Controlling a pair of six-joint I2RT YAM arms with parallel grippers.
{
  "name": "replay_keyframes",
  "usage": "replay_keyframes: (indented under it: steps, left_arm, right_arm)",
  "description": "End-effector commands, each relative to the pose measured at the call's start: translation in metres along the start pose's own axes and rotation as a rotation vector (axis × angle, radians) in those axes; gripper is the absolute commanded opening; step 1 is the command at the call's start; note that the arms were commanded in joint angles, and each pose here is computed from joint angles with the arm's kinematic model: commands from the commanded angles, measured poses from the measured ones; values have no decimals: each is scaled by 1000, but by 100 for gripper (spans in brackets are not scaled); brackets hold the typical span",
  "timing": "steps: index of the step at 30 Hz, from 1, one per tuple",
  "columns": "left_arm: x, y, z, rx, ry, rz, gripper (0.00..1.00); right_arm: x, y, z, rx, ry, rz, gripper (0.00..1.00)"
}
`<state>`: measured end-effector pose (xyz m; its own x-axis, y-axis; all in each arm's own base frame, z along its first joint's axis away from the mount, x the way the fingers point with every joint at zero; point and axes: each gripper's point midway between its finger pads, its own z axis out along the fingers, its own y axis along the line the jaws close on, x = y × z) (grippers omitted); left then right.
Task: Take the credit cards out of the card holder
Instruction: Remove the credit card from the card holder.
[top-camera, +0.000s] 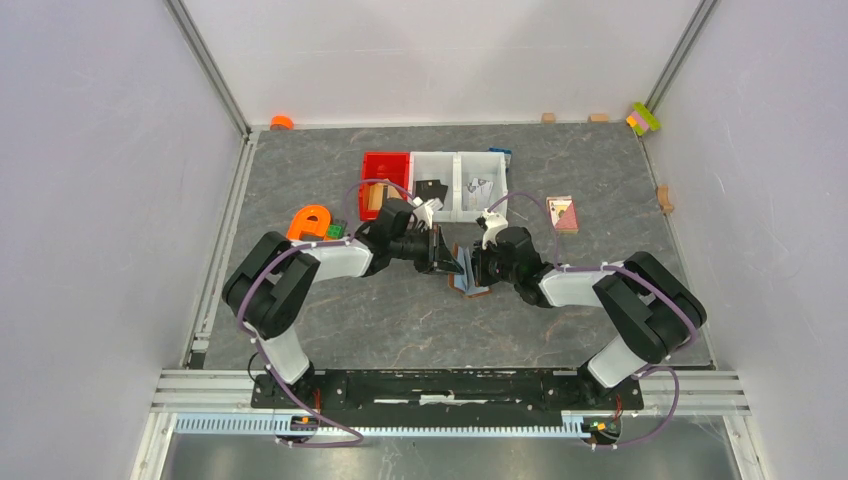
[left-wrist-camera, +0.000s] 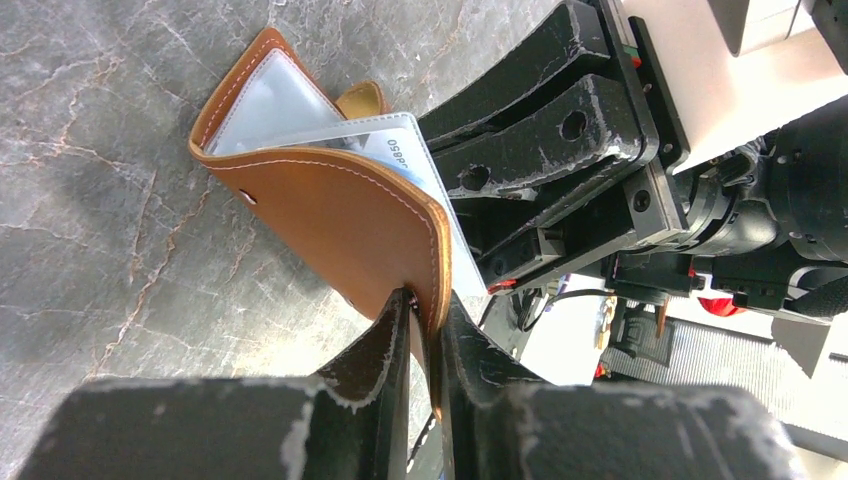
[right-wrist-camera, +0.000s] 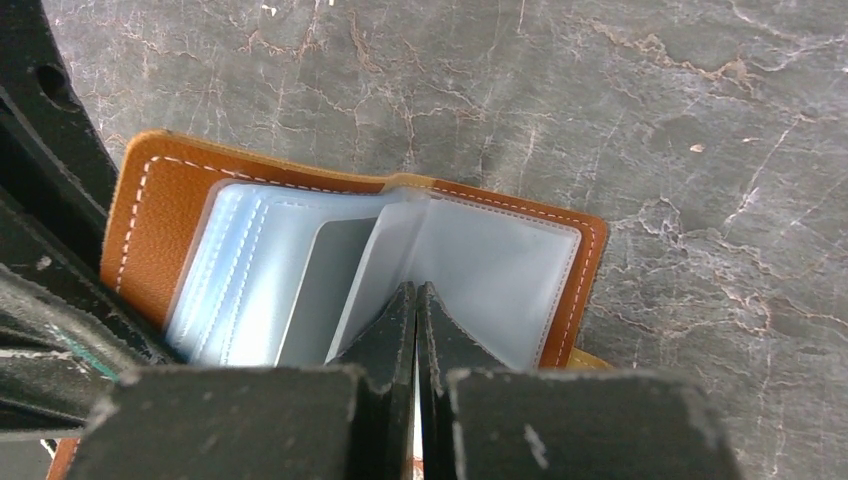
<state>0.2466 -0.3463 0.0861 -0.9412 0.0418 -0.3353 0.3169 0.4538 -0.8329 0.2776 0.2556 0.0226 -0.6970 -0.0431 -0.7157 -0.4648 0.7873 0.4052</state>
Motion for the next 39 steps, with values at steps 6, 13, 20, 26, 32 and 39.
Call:
replay_keyframes:
  steps: [6, 13, 20, 26, 32, 39]
  left_arm:
    - [-5, -8, -2, -69, 15, 80, 8]
    - [-7, 7, -7, -152, 13, 74, 2]
    - [-7, 23, -12, -247, 18, 73, 2]
    - [-7, 34, -13, -303, 23, 76, 2]
    - [-8, 40, -15, -343, 22, 77, 2]
    - [-9, 54, -19, -421, 23, 73, 3]
  right_arm:
    - [-8, -24, -8, 149, -9, -34, 3]
    - [-23, -44, -24, 265, -65, -29, 10]
    - [-50, -57, -63, 350, -229, -31, 30]
    - [-46, -48, -57, 298, -192, -35, 77]
    - [-32, -60, -46, 356, -87, -29, 82]
    - [-14, -63, -37, 350, -20, -11, 74]
